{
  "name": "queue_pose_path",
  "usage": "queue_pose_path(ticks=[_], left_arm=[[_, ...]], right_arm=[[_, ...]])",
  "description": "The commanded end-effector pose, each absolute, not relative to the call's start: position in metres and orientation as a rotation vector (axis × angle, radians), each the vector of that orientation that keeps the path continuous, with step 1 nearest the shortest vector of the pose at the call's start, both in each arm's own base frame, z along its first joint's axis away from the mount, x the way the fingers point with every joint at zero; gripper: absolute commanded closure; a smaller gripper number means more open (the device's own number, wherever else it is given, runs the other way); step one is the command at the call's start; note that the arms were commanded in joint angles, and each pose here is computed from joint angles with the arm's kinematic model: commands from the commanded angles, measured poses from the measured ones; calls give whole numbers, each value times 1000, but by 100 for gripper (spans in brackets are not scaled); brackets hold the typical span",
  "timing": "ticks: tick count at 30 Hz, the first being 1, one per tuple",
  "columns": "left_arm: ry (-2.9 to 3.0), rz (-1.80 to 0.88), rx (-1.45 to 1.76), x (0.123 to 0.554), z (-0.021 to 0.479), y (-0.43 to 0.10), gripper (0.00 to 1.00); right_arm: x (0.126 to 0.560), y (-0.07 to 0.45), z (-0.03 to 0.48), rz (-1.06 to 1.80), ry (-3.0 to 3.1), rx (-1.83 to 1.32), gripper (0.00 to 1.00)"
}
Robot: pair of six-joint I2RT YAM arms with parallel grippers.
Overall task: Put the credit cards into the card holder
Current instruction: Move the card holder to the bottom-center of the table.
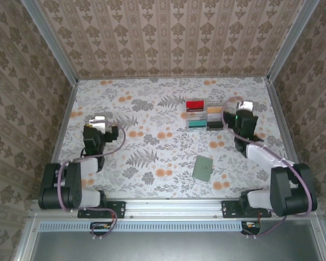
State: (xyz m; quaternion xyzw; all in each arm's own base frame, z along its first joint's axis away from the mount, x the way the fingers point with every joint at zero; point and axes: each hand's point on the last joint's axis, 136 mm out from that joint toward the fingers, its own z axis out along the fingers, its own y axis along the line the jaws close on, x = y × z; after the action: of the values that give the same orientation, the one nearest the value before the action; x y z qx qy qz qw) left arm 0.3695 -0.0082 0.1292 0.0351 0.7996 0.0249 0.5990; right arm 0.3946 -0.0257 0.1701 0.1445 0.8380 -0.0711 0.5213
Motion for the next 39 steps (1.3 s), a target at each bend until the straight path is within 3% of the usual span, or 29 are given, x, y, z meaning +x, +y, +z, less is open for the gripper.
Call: queue_pose_path(ticks=[1, 3, 5, 11, 13, 17, 29, 36, 39], left_arm=[[1919, 19, -48, 364, 145, -1, 0], [1938, -22, -66, 359, 156, -5, 0], [1967, -77, -189, 352, 164, -1, 0], [2066, -404, -478, 328, 158, -19, 0], [2096, -647, -383, 325, 158, -53, 0], [2180, -922, -297, 315, 156, -103, 0], [2372, -946, -45, 273, 127, -191, 0], [2455, -983, 38, 256, 112, -220, 0], [2496, -1012, 88, 251, 107, -233, 5]], right_arm=[[334, -35, 148, -234, 2346, 580, 0], [318, -22, 139, -130, 2428, 619, 1], [308, 5, 131, 91, 2463, 613, 7], [266, 56, 107, 500, 2546, 704, 35], [249, 71, 93, 566, 2610, 707, 43], [219, 86, 72, 538, 2711, 689, 47], [180, 114, 38, 523, 2859, 630, 53], [189, 130, 31, 585, 2864, 589, 56], [192, 140, 27, 596, 2890, 557, 59]])
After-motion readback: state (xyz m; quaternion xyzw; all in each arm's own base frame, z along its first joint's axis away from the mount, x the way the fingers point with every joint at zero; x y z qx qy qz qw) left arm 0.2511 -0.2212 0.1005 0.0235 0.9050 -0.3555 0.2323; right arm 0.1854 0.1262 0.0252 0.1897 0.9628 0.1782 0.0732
